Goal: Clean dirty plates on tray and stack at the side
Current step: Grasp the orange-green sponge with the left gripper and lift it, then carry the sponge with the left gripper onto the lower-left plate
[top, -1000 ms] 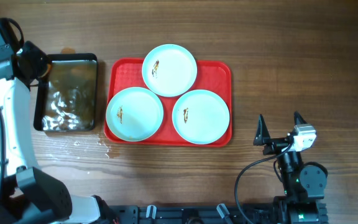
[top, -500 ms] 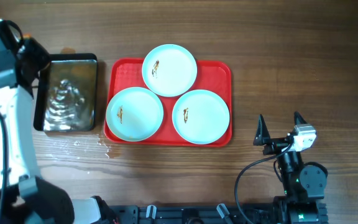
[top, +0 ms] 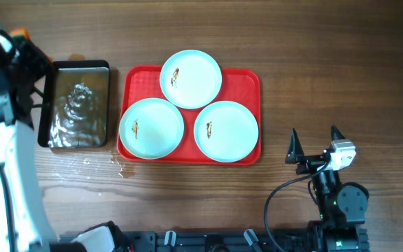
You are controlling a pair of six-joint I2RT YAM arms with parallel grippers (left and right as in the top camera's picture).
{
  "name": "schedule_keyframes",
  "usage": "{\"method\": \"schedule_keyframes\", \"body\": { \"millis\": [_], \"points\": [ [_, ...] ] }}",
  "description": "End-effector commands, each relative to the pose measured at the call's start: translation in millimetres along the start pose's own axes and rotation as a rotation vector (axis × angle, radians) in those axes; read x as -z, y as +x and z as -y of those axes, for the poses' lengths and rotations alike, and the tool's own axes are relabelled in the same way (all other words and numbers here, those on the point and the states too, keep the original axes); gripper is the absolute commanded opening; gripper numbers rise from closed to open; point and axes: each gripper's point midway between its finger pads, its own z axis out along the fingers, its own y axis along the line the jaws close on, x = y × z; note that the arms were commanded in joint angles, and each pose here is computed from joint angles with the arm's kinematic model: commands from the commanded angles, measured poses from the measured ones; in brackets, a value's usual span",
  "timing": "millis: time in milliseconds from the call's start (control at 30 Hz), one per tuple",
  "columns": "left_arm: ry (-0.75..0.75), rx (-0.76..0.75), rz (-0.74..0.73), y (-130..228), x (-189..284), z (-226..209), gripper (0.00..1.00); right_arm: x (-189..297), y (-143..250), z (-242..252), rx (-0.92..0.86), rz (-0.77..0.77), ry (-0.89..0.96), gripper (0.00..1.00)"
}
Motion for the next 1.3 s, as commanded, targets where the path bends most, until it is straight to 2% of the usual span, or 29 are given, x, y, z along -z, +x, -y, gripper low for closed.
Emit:
{"method": "schedule_keyframes", "body": {
  "millis": [0,67,167,233,300,333,400,533,600,700,800,833,867,900,967,1000,1033,1067,1100,1133,1167,1233,1267],
  "points": [
    [-0.253,-0.062,-0.367,118.8,-81.6,-66.2,0.04,0.3,-1.7,2.9,0.019,0.008,0.016,1.00],
    [-0.269,-0.071,-0.426,132.1,-84.5,-70.6,0.04,0.3,-1.7,2.9,0.019,0.008,0.016,1.00],
    [-0.153,-0.045,-0.271,65.7,-39.8,-35.2,0.04,0.3,-1.7,2.9,0.019,0.008,0.016,1.00],
    [0.122,-0.042,-0.074,6.6,25.1,24.7,0.04,0.3,-1.7,2.9,0.019,0.008,0.016,1.00],
    [0.269,-0.067,0.021,-8.4,69.6,54.7,0.04,0.3,-1.7,2.9,0.019,0.008,0.016,1.00],
    [0.281,-0.075,0.014,-3.6,78.1,58.6,0.04,0.3,-1.7,2.9,0.019,0.008,0.016,1.00],
    [0.275,-0.096,-0.142,39.0,75.3,64.5,0.04,0.3,-1.7,2.9,0.019,0.008,0.016,1.00],
    [0.389,-0.149,-0.554,150.0,42.8,101.9,0.04,0.3,-1.7,2.9,0.019,0.008,0.016,1.00],
    [0.404,-0.193,-0.682,191.6,31.0,115.5,0.04,0.3,-1.7,2.9,0.019,0.008,0.016,1.00],
    [0.315,-0.259,-0.829,240.8,9.0,115.2,0.04,0.3,-1.7,2.9,0.019,0.008,0.016,1.00],
    [0.094,-0.251,-0.948,279.3,-9.5,91.9,0.04,0.3,-1.7,2.9,0.019,0.008,0.016,1.00],
    [0.084,-0.257,-0.967,285.9,-11.6,90.4,0.04,0.3,-1.7,2.9,0.019,0.008,0.016,1.00],
    [0.079,-0.260,-0.976,290.1,-12.6,89.2,0.10,0.3,-1.7,2.9,0.019,0.008,0.016,1.00],
    [0.078,-0.261,-0.978,292.2,-13.5,88.0,0.39,0.3,-1.7,2.9,0.019,0.008,0.016,1.00],
    [0.073,-0.264,-0.974,291.9,-14.3,87.0,0.43,0.3,-1.7,2.9,0.019,0.008,0.016,1.00],
    [0.071,-0.265,-0.971,291.5,-14.9,86.7,0.59,0.3,-1.7,2.9,0.019,0.008,0.016,1.00],
    [0.070,-0.265,-0.972,291.6,-14.5,86.6,0.63,0.3,-1.7,2.9,0.019,0.008,0.016,1.00],
    [0.066,-0.266,-0.979,291.9,-12.8,85.6,0.64,0.3,-1.7,2.9,0.019,0.008,0.016,1.00],
    [0.063,-0.266,-0.983,290.4,-10.1,85.5,0.56,0.3,-1.7,2.9,0.019,0.008,0.016,1.00],
    [0.070,-0.272,-0.979,287.4,-7.8,86.7,0.38,0.3,-1.7,2.9,0.019,0.008,0.016,0.99],
    [0.076,-0.272,-0.969,283.1,-5.3,88.8,0.31,0.3,-1.7,2.9,0.019,0.008,0.016,1.00],
    [0.102,-0.271,-0.930,270.0,2.9,94.9,0.39,0.3,-1.7,2.9,0.019,0.008,0.016,1.00],
    [0.127,-0.269,-0.889,257.8,11.1,99.7,0.39,0.3,-1.7,2.9,0.019,0.008,0.016,1.00]
  ]
}}
